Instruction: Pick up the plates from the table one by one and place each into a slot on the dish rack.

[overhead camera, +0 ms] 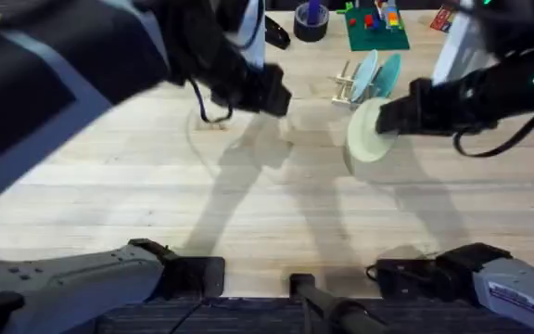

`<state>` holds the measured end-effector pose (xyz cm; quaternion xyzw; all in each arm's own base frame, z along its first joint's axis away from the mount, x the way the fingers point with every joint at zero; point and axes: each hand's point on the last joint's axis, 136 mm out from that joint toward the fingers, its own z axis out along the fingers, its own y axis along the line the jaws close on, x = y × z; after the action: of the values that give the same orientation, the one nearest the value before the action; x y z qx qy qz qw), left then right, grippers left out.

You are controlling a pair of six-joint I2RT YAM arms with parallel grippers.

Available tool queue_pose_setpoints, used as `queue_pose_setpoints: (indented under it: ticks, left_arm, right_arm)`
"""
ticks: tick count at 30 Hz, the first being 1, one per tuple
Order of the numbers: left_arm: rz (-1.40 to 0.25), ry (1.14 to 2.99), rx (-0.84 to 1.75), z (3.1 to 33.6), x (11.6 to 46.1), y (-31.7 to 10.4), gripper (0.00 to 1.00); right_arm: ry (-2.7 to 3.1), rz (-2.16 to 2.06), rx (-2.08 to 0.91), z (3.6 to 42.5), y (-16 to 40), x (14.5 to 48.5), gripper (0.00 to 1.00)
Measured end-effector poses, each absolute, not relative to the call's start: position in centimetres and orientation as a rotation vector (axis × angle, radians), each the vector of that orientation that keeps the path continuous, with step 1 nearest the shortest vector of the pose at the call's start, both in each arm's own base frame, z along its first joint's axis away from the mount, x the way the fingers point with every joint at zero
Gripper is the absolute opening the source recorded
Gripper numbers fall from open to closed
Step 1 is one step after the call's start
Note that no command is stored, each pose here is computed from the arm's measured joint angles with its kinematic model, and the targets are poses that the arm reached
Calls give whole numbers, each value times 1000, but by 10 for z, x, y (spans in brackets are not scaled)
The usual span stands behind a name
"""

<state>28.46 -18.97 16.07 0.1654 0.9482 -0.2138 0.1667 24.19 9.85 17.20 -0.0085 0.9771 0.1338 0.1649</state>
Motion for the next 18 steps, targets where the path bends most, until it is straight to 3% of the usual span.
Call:
queue_pose_setpoints:
  ticks: [8, 18]
  left_arm:
    - [-358, 2574, 494, 214, 315, -169, 40]
    - [-217, 2502, 497, 240, 330, -155, 40]
  right_arm:
    - [2653, 192, 7, 230, 75, 261, 31]
    - [2545, 100, 45, 292, 59, 266, 31]
